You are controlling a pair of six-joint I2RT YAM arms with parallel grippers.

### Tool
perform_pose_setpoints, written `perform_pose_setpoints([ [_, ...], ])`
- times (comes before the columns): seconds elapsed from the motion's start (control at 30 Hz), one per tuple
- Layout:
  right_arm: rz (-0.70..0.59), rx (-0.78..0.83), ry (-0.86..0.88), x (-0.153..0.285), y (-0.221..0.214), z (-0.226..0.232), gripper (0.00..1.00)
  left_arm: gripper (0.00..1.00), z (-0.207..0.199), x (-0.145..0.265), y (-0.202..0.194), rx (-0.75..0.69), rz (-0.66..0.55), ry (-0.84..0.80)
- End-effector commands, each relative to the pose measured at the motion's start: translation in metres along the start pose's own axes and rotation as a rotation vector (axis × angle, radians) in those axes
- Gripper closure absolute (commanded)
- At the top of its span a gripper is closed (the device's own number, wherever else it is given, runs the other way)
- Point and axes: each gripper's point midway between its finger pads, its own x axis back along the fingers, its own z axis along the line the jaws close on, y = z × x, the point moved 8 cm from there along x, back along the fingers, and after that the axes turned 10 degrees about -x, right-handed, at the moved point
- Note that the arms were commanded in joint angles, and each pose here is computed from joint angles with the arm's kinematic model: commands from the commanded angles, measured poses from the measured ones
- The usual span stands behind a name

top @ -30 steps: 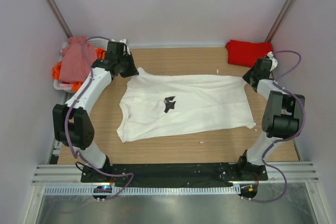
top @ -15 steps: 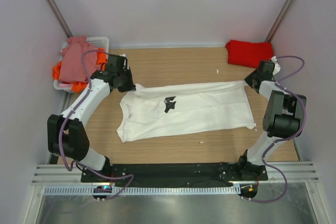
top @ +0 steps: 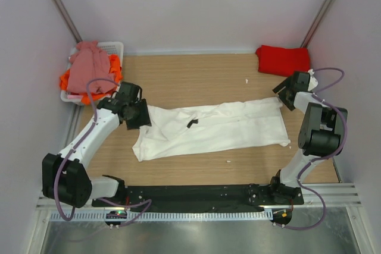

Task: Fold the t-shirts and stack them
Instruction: Fold the tshirt

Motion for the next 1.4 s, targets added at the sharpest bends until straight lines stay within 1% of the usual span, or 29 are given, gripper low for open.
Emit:
perform_pose_setpoints([
  [0.0,-0.087,-0.022,-0.042,0.014,0.013,-0.002,0.00,0.06,0.014,0.009,-0.023,0.030,0.051,0.107],
  [0.03,-0.119,-0.021,-0.046,0.023,0.019,-0.001,0.00,0.01,0.015,0.016,-0.022,0.041,0.018,0.111],
  [0.1,-0.171,-0.024,-0.056,0.031,0.023,-0.004,0.00,0.00,0.014,0.025,-0.021,0.053,-0.026,0.103],
  [0.13,-0.189,-0.022,-0.048,0.037,0.025,-0.003,0.00,0.00,0.013,0.034,-0.019,0.063,-0.075,0.085],
  [0.17,-0.233,-0.024,-0.002,0.048,0.033,0.003,0.00,0.01,0.011,0.035,-0.017,0.079,-0.101,0.072],
  [0.2,-0.236,-0.017,0.026,0.054,0.029,0.004,0.00,0.03,0.009,0.037,-0.011,0.087,-0.145,0.050],
  [0.23,-0.246,-0.009,0.063,0.060,0.028,0.008,0.00,0.05,0.006,0.037,-0.009,0.085,-0.160,0.028],
  [0.3,-0.287,0.029,0.187,0.073,0.029,0.021,0.00,0.12,-0.003,0.032,-0.002,0.084,-0.202,-0.031],
  [0.33,-0.256,0.059,0.264,0.079,0.022,0.032,0.02,0.12,-0.010,0.028,-0.003,0.068,-0.206,-0.052],
  [0.37,-0.257,0.080,0.324,0.082,0.021,0.042,0.05,0.12,-0.015,0.019,-0.003,0.060,-0.185,-0.051],
  [0.4,-0.232,0.129,0.369,0.083,0.015,0.051,0.06,0.13,-0.020,0.014,0.001,0.063,-0.204,-0.049],
  [0.43,-0.191,0.169,0.416,0.085,0.003,0.063,0.07,0.13,-0.031,0.007,-0.003,0.035,-0.186,-0.055],
  [0.47,-0.154,0.207,0.458,0.089,-0.002,0.076,0.10,0.14,-0.037,0.001,-0.001,0.027,-0.190,-0.057],
  [0.5,-0.132,0.249,0.468,0.088,-0.009,0.082,0.11,0.15,-0.042,-0.014,-0.004,0.025,-0.150,-0.040],
  [0.53,-0.092,0.277,0.454,0.080,-0.019,0.086,0.12,0.15,-0.047,-0.021,-0.007,0.015,-0.140,-0.015],
  [0.57,-0.044,0.310,0.451,0.082,-0.029,0.096,0.14,0.16,-0.050,-0.030,-0.008,0.021,-0.136,-0.012],
  [0.6,0.002,0.325,0.419,0.072,-0.039,0.094,0.16,0.18,-0.051,-0.046,-0.012,0.028,-0.098,0.011],
  [0.67,0.107,0.355,0.366,0.069,-0.057,0.093,0.18,0.24,-0.053,-0.066,-0.017,0.049,-0.070,0.025],
  [0.7,0.145,0.363,0.349,0.066,-0.063,0.090,0.19,0.28,-0.054,-0.082,-0.023,0.049,-0.026,0.031],
  [0.83,0.248,0.382,0.221,0.051,-0.088,0.062,0.20,0.32,-0.059,-0.111,-0.030,0.056,0.049,0.042],
  [0.87,0.279,0.380,0.181,0.047,-0.096,0.051,0.20,0.33,-0.060,-0.114,-0.030,0.054,0.057,0.045],
  [0.9,0.318,0.376,0.186,0.045,-0.103,0.047,0.20,0.35,-0.061,-0.118,-0.029,0.050,0.065,0.048],
  [1.13,0.507,0.388,0.095,0.042,-0.145,0.008,0.18,0.35,-0.069,-0.122,-0.012,0.020,0.053,0.051],
  [1.2,0.565,0.379,0.085,0.047,-0.155,-0.005,0.18,0.36,-0.068,-0.132,-0.010,-0.001,0.086,0.066],
  [1.23,0.583,0.381,0.105,0.051,-0.161,-0.006,0.18,0.36,-0.073,-0.131,0.003,0.000,0.077,0.057],
  [1.27,0.617,0.368,0.085,0.056,-0.171,-0.019,0.18,0.35,-0.071,-0.143,0.004,-0.013,0.106,0.073],
  [1.3,0.611,0.359,0.109,0.065,-0.171,-0.018,0.19,0.35,-0.068,-0.149,0.015,0.004,0.104,0.085],
  [1.33,0.609,0.362,0.089,0.072,-0.178,-0.027,0.21,0.35,-0.078,-0.147,0.044,0.014,0.053,0.073],
  [1.37,0.585,0.349,0.090,0.079,-0.178,-0.029,0.20,0.35,-0.081,-0.156,0.057,0.010,0.041,0.079],
])
